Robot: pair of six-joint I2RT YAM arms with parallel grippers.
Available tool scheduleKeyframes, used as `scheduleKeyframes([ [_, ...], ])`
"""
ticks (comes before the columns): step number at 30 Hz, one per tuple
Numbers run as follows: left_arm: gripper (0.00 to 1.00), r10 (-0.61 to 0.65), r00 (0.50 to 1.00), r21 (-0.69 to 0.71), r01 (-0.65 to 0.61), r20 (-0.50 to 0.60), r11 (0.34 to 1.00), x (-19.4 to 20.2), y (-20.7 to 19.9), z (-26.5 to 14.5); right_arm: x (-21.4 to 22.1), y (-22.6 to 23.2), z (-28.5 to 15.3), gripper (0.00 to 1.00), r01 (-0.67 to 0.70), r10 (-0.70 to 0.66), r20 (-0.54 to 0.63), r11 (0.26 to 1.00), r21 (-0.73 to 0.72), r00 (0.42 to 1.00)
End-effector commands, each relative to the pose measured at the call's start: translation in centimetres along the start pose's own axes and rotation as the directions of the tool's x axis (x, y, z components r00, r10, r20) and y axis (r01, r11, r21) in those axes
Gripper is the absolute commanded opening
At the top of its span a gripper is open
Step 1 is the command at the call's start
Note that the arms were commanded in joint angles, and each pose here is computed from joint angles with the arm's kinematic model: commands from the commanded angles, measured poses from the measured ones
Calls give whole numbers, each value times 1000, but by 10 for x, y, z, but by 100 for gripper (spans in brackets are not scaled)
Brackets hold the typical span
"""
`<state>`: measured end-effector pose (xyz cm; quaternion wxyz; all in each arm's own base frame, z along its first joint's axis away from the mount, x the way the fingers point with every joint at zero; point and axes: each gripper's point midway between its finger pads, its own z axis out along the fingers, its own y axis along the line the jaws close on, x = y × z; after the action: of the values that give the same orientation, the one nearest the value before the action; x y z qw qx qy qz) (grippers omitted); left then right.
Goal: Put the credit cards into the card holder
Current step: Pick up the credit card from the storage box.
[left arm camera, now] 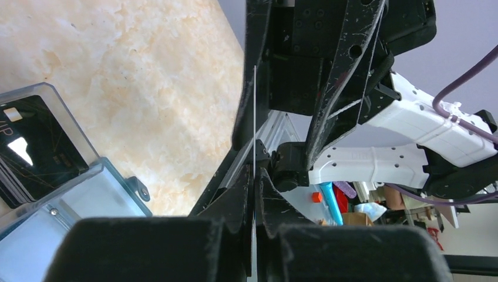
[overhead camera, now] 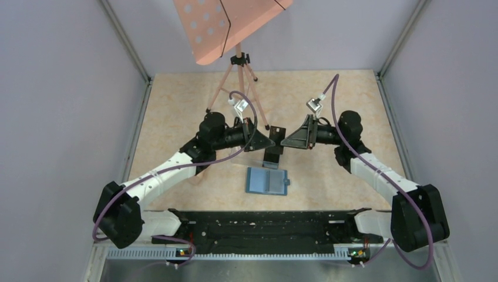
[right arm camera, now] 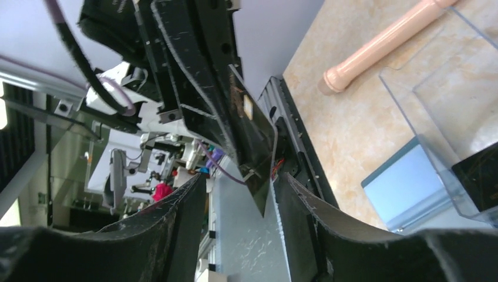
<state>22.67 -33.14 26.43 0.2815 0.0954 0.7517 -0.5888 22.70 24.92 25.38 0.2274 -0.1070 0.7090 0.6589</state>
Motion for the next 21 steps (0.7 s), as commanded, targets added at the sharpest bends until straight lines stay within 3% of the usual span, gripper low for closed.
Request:
scheduleKeyframes([
  [1, 0, 22, 1000, 78, -24, 18, 997, -4, -16, -1, -3, 33, -6, 46, 85, -84, 12, 988, -130, 996],
  [6, 0, 7, 1000, 87, -7, 1, 996, 0, -14, 2, 2, 44, -9, 26, 96, -97, 4, 977, -193, 995],
  [15, 0, -9, 998, 115, 15, -55, 993, 11, -14, 7, 5, 43, -4, 25, 75, -79, -7, 973, -217, 997],
  [18, 0, -12, 998, 115, 19, -61, 993, 13, -12, 7, 4, 44, -3, 6, 81, -84, -4, 972, -219, 996],
  [19, 2, -14, 998, 111, 21, -62, 994, 14, -11, 7, 5, 43, -3, 0, 81, -84, -6, 973, -218, 996],
  [21, 15, -18, 998, 96, 24, -62, 995, 16, -6, 7, 5, 41, -3, 0, 82, -85, -9, 974, -213, 996],
])
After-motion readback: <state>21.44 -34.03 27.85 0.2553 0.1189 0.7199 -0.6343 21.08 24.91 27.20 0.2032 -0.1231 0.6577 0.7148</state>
